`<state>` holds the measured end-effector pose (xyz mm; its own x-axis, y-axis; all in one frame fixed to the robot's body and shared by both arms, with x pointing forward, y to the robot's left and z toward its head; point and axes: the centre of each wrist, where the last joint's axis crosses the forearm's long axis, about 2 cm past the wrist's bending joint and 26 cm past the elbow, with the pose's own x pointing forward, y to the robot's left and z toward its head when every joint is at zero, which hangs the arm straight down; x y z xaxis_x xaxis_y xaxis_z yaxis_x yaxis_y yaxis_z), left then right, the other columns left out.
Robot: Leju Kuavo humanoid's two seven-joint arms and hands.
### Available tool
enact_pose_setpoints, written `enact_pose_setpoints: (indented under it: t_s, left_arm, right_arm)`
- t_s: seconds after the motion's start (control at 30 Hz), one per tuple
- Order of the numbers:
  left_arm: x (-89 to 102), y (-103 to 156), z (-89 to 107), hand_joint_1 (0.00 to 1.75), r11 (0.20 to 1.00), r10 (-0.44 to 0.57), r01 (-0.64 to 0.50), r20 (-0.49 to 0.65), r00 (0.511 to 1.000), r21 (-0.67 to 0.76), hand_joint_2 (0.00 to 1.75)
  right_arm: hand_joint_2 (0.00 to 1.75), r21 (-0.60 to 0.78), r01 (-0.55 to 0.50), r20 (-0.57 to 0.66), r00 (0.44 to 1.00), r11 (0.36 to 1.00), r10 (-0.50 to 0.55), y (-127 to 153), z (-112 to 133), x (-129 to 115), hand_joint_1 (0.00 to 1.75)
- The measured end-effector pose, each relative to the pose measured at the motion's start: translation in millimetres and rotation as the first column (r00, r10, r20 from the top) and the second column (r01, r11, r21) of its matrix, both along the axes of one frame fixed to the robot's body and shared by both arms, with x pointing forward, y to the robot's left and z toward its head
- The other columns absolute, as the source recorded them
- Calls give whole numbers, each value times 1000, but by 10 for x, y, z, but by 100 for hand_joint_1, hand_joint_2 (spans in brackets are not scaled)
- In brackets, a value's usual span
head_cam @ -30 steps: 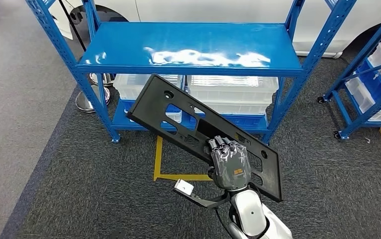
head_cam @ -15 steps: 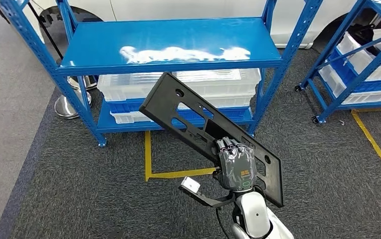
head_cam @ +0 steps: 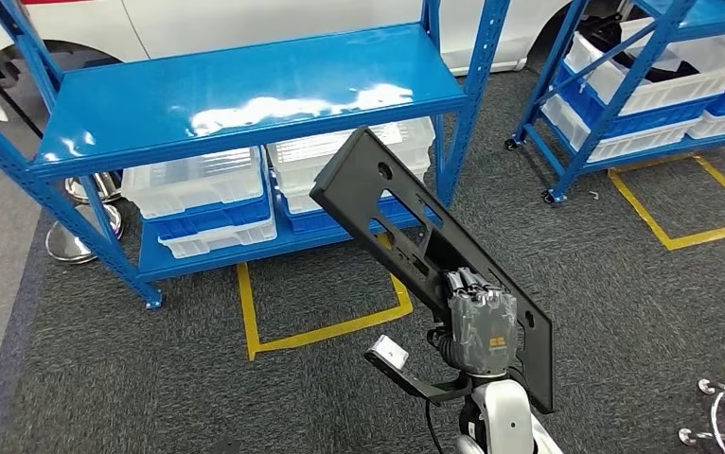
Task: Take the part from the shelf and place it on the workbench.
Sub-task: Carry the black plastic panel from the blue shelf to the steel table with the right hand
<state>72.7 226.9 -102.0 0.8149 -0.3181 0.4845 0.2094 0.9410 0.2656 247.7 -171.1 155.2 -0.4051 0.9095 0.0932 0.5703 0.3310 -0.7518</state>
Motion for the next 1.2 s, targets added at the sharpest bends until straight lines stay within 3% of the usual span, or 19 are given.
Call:
enact_pose_setpoints:
  t_s: [0.17, 0.33, 0.57, 0.73, 0.97, 1.2]
  left_arm:
    - [-40, 0, -6, 0, 1000, 17, -17, 6, 1000, 4, 175]
    - [-117, 9, -18, 0, 999, 53, -53, -2, 999, 9, 175]
    - [-157, -5, -22, 0, 996, 88, -88, -8, 996, 10, 175]
    - [-140, -21, -17, 0, 995, 100, -100, -2, 995, 7, 175]
    - [-174, -21, -21, 0, 993, 121, -121, -10, 993, 18, 175]
    - [-161, -33, -17, 0, 991, 130, -130, -10, 991, 15, 175]
  right_arm:
    - [175, 74, -3, 12, 1000, 997, 2, -182, 0, -203, 175]
    - [175, 311, -121, 89, 991, 943, 98, -455, 52, -389, 175]
    - [175, 598, -2, 143, 984, 801, -104, -871, -6, -666, 175]
    - [175, 650, 65, 128, 973, 757, -193, -985, -41, -803, 175]
    - [175, 760, 127, 58, 964, 638, -261, -1090, -183, -955, 175]
    - [175, 766, 182, 16, 953, 616, -301, -1178, -303, -1079, 175]
